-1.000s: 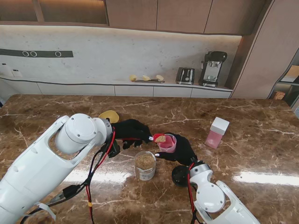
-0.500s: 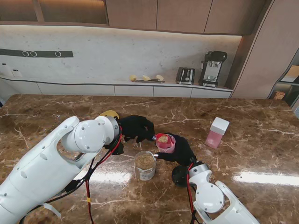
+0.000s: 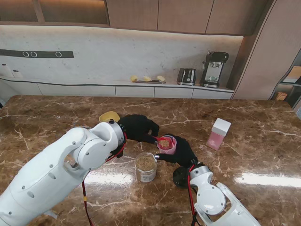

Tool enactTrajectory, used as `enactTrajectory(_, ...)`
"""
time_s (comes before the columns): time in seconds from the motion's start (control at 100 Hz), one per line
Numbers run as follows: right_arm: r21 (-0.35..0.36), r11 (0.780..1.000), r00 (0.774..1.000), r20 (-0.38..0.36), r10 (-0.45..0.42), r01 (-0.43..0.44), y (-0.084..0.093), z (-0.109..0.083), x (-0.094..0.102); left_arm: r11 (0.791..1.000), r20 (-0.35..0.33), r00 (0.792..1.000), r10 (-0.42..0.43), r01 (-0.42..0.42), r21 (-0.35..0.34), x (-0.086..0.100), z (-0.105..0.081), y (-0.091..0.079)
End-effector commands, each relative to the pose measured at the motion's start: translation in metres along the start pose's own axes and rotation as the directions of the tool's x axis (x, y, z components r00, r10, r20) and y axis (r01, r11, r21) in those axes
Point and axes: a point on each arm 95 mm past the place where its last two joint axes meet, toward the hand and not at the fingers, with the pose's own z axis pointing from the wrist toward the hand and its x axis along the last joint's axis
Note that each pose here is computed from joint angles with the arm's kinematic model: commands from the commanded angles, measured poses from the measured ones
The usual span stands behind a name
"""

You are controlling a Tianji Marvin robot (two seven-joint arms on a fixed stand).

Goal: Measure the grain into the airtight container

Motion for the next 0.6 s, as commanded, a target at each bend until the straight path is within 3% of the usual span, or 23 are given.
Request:
enactTrajectory(0.0, 0.013, 1.000, 1.000, 0.011, 0.012, -0.012, -0.004, -0.002, -0.001, 0.999, -0.017, 0.999, 0.037, -0.037, 0.025, 0.005, -0.001, 0.002)
enactTrajectory(0.09, 0.011, 1.000, 1.000, 0.011, 0.013, -0.013, -0.004, -0.003, -0.001, 0.986, -0.032, 0.987, 0.159, -0.157, 0.052, 0.008, -0.003, 0.001)
enactTrajectory(0.38, 0.011, 1.000, 1.000, 0.013, 0.016, -0.016, -0.004, -0.003, -0.002, 0.936, -0.034, 0.945, 0.325, -0.317, 0.154, 0.015, -0.005, 0.001)
enactTrajectory(0.59, 0.010, 1.000, 1.000, 0.013, 0.019, -0.019, -0.004, -0.002, -0.002, 0.879, -0.054, 0.887, 0.459, -0.444, 0.175, 0.020, -0.008, 0.004)
